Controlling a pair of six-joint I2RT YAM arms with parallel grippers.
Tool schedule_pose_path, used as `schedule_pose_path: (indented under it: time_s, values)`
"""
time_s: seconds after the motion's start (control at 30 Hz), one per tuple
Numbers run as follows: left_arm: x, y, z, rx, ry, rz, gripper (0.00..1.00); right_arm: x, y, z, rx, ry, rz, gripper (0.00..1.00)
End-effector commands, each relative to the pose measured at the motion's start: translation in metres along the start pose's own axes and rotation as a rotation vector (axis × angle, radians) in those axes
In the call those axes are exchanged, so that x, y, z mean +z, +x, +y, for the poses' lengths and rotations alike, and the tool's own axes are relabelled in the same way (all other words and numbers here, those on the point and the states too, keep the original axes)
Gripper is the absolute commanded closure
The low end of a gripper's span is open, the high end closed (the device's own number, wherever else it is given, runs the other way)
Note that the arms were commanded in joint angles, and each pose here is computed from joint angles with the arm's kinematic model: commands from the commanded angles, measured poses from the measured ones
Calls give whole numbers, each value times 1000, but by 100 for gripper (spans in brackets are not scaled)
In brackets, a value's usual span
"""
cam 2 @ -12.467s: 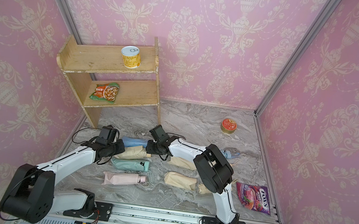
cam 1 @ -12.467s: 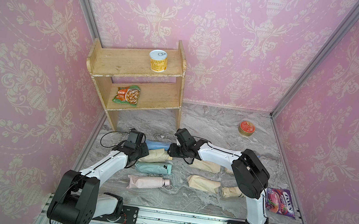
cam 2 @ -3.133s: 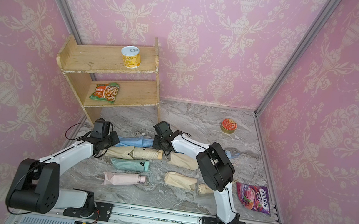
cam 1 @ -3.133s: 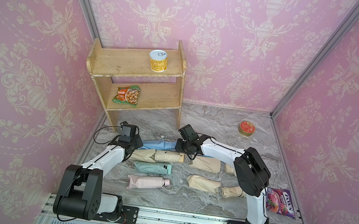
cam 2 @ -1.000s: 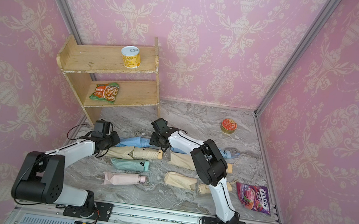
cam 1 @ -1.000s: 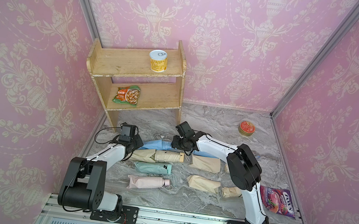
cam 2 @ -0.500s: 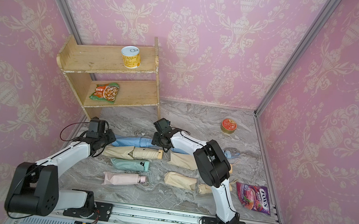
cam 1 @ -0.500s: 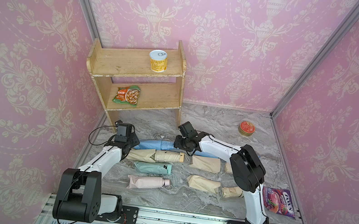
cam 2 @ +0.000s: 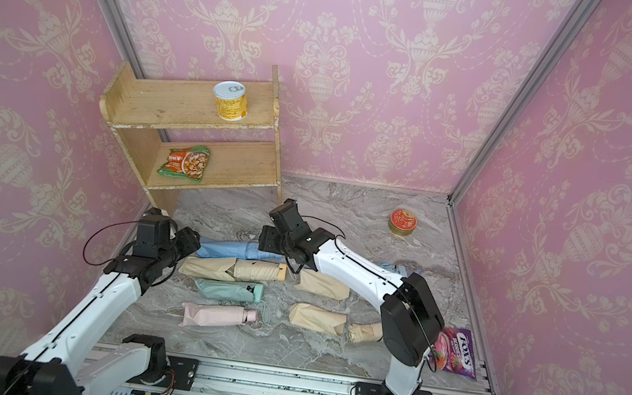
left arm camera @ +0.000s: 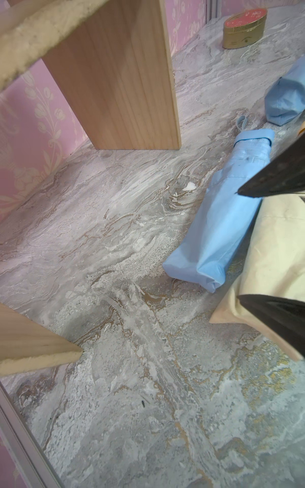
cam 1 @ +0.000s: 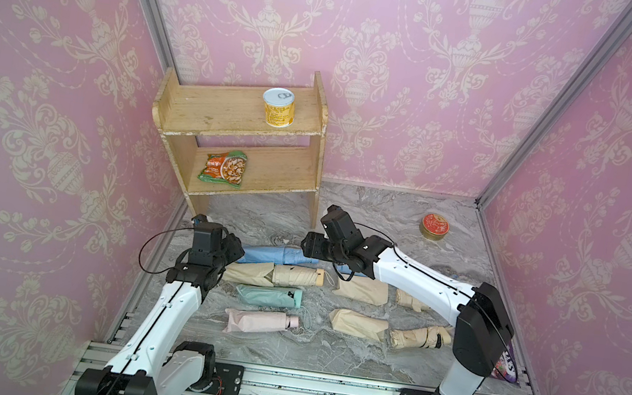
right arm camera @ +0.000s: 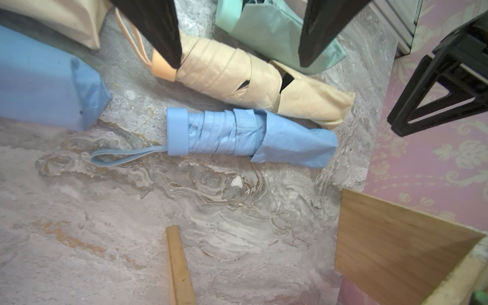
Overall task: Take umbrellas out of sleeves
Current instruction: Take out the umbrella from the umbrella sleeve.
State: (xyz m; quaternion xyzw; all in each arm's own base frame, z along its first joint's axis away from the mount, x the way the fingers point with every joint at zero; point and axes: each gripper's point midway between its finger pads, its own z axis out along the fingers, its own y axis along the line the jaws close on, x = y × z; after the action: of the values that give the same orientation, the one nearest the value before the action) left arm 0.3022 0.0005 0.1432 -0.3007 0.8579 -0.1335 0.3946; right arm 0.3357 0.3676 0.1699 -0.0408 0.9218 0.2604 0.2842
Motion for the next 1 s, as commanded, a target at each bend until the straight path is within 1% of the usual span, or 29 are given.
schedule_pose_path:
  time_s: [0.0, 0.17, 0.27, 0.5, 0.63, 0.77, 0.97]
  values:
    - [-9, 36, 14, 3, -51, 95, 35, -9, 32, -12, -61, 54, 41, 27]
    - [-15, 59, 14, 77, -73, 124, 29, -24, 64, -12, -89, 57, 45, 21]
    - [-15, 72, 15, 109, -79, 158, 28, -25, 84, -20, -103, 77, 45, 19]
    - [-23, 82, 19, 155, -100, 202, 27, -19, 112, -19, -104, 82, 73, 14]
    - [-23, 89, 18, 186, -116, 222, 27, -24, 117, -18, -118, 87, 62, 12]
    - [-23, 97, 14, 225, -127, 247, 25, -30, 115, -19, -116, 78, 37, 10]
    - [-30, 98, 18, 249, -144, 241, 24, -31, 113, -17, -130, 72, 33, 10]
